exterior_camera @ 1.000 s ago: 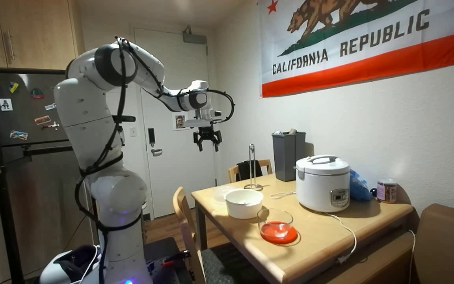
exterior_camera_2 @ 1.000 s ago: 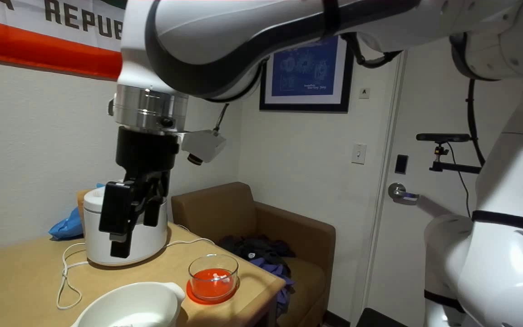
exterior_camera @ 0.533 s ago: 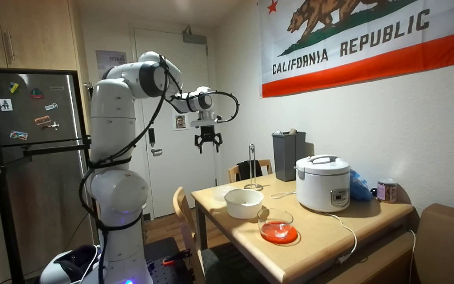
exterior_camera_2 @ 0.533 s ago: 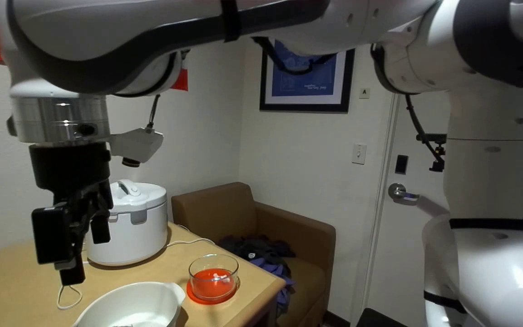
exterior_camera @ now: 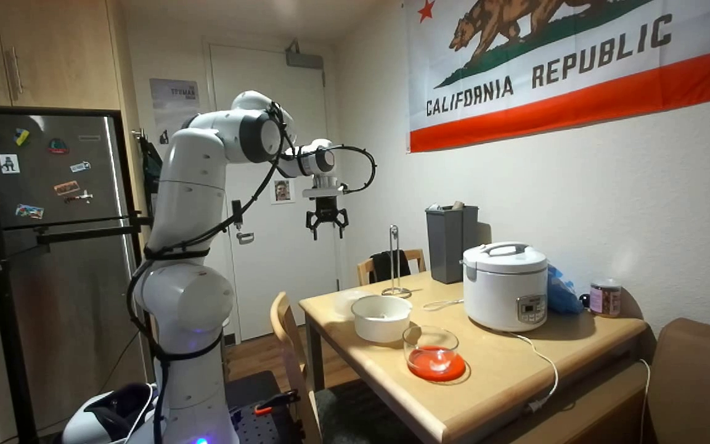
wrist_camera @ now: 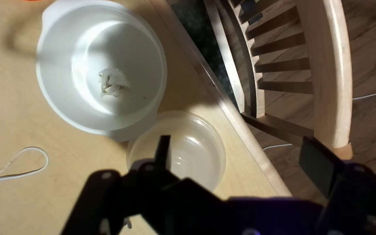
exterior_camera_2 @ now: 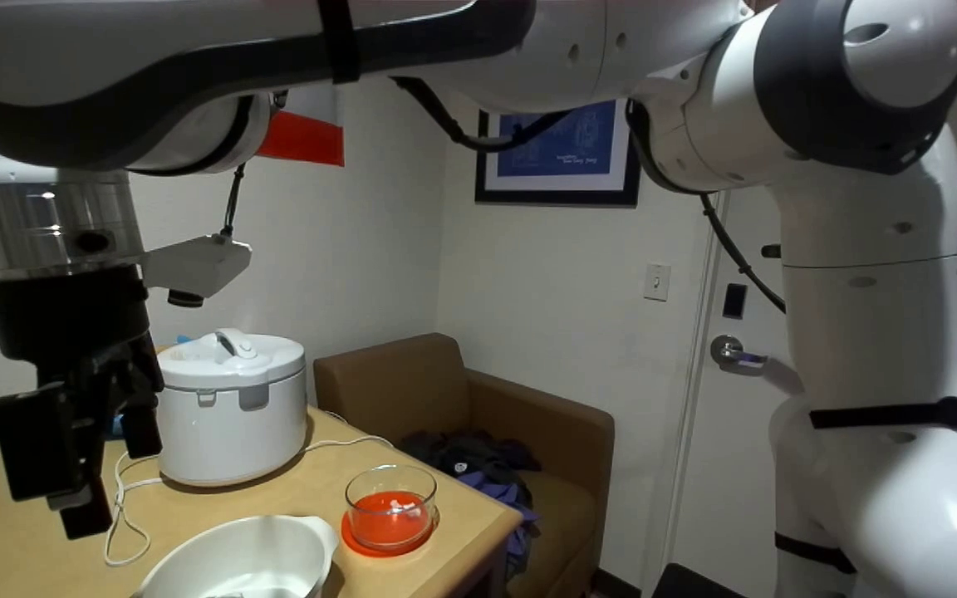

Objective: Cover the bowl with the lid on the table

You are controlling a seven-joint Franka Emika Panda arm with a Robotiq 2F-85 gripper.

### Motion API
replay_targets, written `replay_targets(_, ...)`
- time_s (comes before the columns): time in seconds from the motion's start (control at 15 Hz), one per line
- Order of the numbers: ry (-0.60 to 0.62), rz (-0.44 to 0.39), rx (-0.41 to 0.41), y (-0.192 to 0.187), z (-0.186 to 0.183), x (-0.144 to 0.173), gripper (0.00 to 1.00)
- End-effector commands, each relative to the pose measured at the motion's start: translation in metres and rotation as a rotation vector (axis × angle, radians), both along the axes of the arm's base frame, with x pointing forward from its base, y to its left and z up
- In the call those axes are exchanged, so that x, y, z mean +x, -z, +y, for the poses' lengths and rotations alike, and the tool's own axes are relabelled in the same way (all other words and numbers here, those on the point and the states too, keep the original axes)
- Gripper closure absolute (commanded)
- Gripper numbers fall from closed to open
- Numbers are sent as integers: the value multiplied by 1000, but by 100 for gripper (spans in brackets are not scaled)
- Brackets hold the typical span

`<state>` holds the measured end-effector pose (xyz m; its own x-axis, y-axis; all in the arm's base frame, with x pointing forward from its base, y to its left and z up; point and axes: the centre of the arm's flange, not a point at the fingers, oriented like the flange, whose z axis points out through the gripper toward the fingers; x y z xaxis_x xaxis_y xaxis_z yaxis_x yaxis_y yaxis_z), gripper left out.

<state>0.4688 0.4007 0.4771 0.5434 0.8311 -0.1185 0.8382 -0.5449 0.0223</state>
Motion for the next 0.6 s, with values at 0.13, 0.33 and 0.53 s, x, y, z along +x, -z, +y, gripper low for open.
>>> replay_targets(0.13, -2, 8, 123, 31, 19, 27, 0)
replay_targets(0.33, -6, 14, 133, 62, 35, 50, 0)
replay_targets(0.53, -2, 40, 168, 93, 47, 69, 0)
